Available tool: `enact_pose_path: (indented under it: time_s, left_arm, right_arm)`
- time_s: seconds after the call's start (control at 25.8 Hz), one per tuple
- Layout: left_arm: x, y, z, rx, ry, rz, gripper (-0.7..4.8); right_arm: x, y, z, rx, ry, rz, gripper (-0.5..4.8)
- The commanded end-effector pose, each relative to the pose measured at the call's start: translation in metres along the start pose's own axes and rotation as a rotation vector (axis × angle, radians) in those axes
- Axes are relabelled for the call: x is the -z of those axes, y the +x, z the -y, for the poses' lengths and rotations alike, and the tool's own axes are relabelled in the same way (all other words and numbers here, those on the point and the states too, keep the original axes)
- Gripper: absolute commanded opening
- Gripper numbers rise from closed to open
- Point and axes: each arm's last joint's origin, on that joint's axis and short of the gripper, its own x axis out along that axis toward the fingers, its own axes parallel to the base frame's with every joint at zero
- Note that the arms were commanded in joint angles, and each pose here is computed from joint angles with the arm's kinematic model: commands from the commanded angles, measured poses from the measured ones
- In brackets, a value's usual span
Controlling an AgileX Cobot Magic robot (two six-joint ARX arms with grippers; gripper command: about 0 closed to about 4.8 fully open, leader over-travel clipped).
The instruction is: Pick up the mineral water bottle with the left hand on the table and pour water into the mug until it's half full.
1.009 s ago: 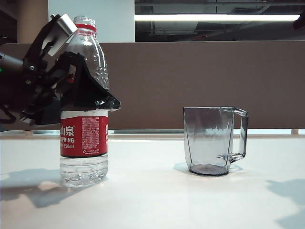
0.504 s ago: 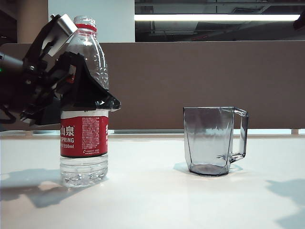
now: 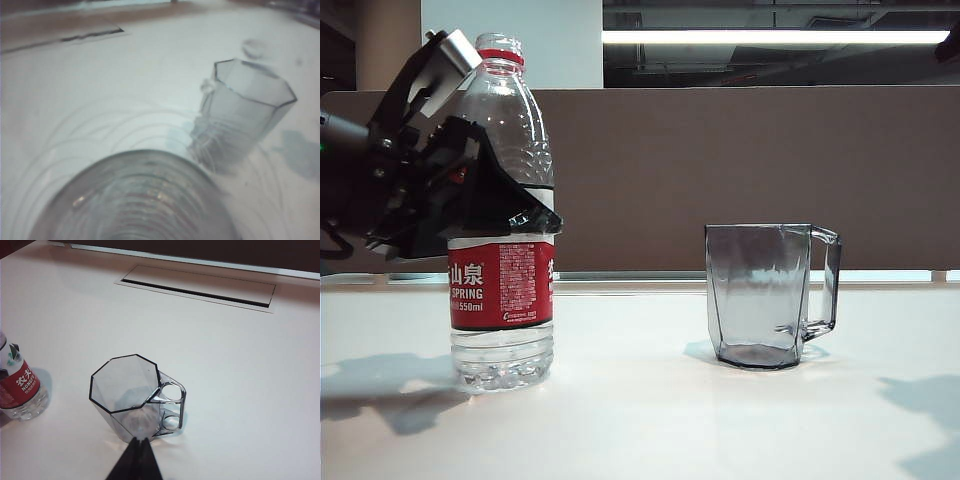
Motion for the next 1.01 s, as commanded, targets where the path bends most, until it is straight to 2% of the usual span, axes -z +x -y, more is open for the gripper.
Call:
enact_pose_path:
  time_s: [0.04, 0.35, 0.58, 0.81, 0.93, 1.01]
  left_arm:
    - [-0.001, 0.0, 0.001, 0.01, -0.003, 0.005, 2.95]
    - [-0.007, 0.002, 0.0, -0.017, 0.002, 0.031, 2.95]
    - [-0.031, 0.014, -0.003, -0.044, 0.006, 0.024, 2.95]
    - [-0.067, 0.026, -0.007, -0.133, 0.14, 0.004, 2.95]
    - [-0.082, 0.031, -0.007, -0.256, 0.24, -0.066, 2.95]
    - [-0.087, 0.034, -0.004, -0.292, 0.272, -0.08, 2.95]
  right_arm:
    - [-0.003, -0.001, 0.0, -0.005, -0.004, 0.021, -0.05]
    - [-0.003, -0.001, 0.0, -0.005, -0.004, 0.021, -0.05]
    - [-0.003, -0.001, 0.0, -0.008, -0.004, 0.02, -0.05]
    - [-0.002, -0.001, -0.003, -0.084, -0.054, 0.009, -0.05]
    - [0.001, -0.001, -0.002, -0.083, -0.053, -0.018, -0.05]
    - [0.001, -0.001, -0.002, -0.083, -0.053, -0.022, -0.05]
